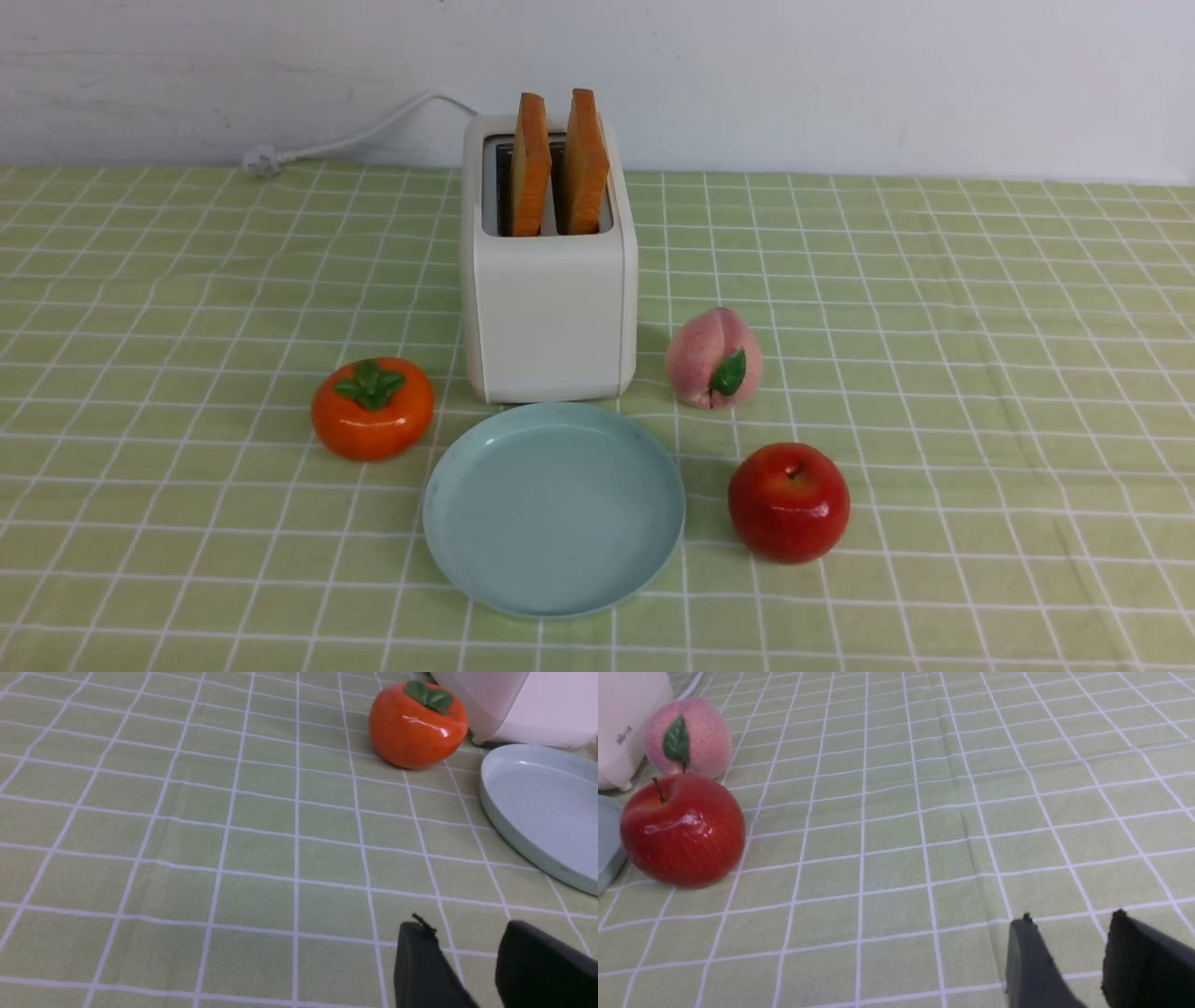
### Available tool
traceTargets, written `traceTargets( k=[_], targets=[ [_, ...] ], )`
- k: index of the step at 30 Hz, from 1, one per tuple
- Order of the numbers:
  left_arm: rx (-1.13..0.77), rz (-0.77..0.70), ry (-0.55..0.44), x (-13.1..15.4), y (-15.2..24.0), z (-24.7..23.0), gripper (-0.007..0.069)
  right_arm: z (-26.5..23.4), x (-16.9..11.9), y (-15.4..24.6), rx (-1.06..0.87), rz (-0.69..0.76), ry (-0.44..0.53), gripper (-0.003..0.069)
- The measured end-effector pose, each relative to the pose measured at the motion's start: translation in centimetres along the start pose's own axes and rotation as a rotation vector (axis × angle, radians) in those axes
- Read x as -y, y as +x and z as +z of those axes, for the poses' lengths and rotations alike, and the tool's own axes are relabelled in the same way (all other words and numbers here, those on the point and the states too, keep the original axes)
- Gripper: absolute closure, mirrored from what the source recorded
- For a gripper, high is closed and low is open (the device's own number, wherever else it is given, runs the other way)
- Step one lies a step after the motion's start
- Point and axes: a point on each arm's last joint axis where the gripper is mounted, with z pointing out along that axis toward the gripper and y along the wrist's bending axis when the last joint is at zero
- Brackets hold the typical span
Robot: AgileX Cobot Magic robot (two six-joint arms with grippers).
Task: Take toasted bread from bread machine on green coffee tablecloth place on plate.
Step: 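Reach for a toast slice standing in the toaster with the left gripper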
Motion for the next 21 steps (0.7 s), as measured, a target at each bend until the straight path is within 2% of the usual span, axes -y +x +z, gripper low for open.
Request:
traceTargets(
  k=[11,21],
  targets=[
    [0.035,-0.046,0.02,0.2,-0.3,0.0,0.0387,0.0,0.0,0.0,0.0,0.0,0.0,0.0417],
    [0.19,-0.383,0.124,0.8,-1.9,-0.2,0.0387,0.0,0.0,0.0,-0.001,0.0,0.0,0.0417]
  ],
)
